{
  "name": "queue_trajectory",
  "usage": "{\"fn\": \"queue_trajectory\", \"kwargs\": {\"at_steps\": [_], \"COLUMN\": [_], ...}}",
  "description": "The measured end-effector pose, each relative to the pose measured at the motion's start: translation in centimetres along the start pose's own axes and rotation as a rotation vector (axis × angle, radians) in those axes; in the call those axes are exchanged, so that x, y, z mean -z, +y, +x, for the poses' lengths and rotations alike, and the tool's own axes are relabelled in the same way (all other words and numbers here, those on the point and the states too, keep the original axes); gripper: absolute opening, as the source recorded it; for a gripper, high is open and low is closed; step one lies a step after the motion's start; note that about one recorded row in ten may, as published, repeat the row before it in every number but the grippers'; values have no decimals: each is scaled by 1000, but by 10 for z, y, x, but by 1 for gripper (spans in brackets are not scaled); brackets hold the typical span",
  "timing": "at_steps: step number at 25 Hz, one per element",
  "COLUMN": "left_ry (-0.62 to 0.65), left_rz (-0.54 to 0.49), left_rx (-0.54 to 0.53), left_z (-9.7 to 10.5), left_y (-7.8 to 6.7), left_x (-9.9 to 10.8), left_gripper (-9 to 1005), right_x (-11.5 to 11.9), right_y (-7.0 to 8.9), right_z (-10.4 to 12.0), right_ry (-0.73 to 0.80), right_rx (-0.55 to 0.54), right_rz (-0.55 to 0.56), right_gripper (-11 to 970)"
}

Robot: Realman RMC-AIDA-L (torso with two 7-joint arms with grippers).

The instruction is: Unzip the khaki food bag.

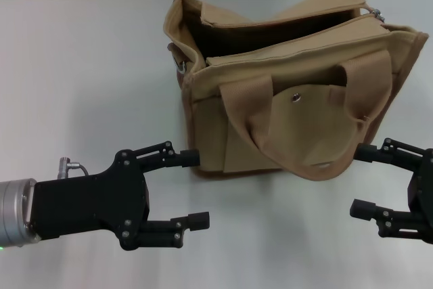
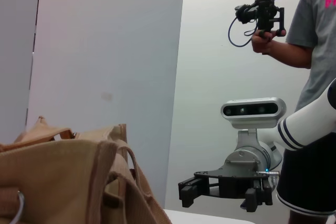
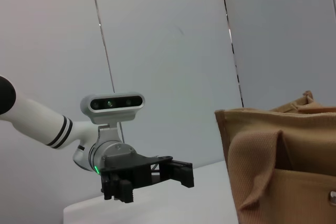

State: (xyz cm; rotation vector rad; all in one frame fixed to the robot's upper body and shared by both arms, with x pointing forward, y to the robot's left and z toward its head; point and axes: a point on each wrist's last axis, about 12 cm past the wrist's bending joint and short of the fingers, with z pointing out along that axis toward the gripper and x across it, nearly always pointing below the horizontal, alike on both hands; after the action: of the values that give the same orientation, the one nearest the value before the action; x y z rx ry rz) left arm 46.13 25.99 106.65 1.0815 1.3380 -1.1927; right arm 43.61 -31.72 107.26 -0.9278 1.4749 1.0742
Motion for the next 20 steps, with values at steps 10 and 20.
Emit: {"fn": "queue_trajectory", "kwargs": {"at_steps": [10,20], "left_ry": [-1,1], "left_rz": [-3,-8], "left_rx": [7,10], "left_z": [1,2], "left_y": [-1,-2], "left_x": [0,1], "left_gripper": [833,833], "right_x": [-1,-1], "right_y": [-1,-2], "right_z": [1,2], "right_ry": [2,5], "right_rx": [1,3], "right_rz": [11,20], "right_gripper": [827,826]}}
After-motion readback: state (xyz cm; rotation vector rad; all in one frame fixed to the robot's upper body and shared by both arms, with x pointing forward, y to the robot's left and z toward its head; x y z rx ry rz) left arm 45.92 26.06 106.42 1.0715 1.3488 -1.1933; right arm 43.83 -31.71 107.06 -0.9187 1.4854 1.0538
